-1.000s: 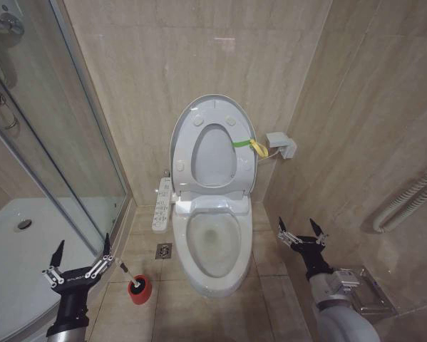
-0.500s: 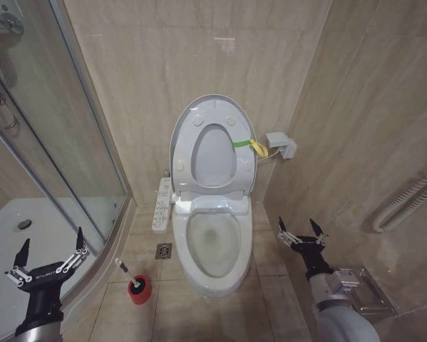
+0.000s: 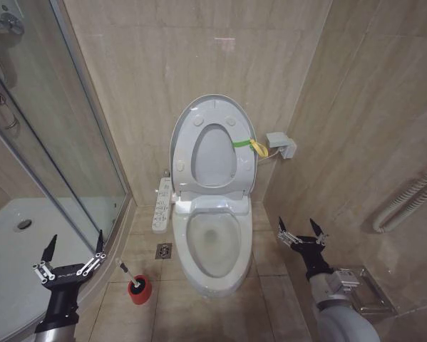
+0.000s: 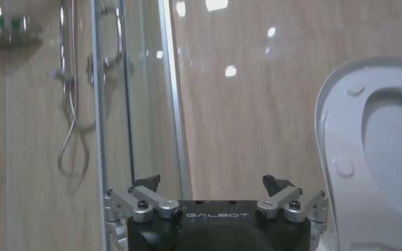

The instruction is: Open the toilet lid, clean the toilet bowl with a toilet brush, close the toilet lid, and flush.

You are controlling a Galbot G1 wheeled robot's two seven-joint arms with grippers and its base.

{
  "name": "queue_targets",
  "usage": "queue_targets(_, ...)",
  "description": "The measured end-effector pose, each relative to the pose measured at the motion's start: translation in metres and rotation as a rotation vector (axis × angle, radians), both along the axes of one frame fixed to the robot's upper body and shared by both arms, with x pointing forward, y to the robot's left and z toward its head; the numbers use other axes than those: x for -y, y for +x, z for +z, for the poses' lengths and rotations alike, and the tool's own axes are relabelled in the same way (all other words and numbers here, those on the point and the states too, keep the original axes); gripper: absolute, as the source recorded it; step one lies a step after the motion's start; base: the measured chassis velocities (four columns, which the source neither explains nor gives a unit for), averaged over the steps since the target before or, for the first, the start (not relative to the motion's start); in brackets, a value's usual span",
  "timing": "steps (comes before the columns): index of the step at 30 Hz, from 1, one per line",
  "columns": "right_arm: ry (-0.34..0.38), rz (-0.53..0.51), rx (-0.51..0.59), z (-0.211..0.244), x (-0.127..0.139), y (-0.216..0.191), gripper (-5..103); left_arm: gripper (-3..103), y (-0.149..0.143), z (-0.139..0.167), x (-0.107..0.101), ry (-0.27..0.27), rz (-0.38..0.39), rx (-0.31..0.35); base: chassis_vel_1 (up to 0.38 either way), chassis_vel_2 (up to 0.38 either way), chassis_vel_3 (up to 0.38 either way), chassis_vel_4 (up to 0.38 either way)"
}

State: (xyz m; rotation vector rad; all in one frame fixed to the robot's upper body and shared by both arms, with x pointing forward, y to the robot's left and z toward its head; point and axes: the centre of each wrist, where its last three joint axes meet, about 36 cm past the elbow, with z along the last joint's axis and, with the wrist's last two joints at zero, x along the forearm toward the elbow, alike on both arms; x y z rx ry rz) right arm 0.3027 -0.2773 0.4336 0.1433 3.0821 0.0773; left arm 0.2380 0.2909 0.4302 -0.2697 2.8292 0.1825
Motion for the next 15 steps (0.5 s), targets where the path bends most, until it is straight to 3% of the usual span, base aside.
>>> queue_targets(5, 0.000, 0.000, 0.000, 0.0000, 0.0000, 0.0000, 100, 98, 0.0034, 0.0045, 0.0027, -0.021, 0.013, -0.066, 0.000, 0.000, 0.000, 0.000)
queue_targets(15, 0.000, 0.000, 0.000, 0.0000, 0.0000, 0.0000, 100, 98, 0.0072, 0.0036, 0.0057, -0.042, -0.003, -0.082, 0.000, 0.000, 0.000, 0.000)
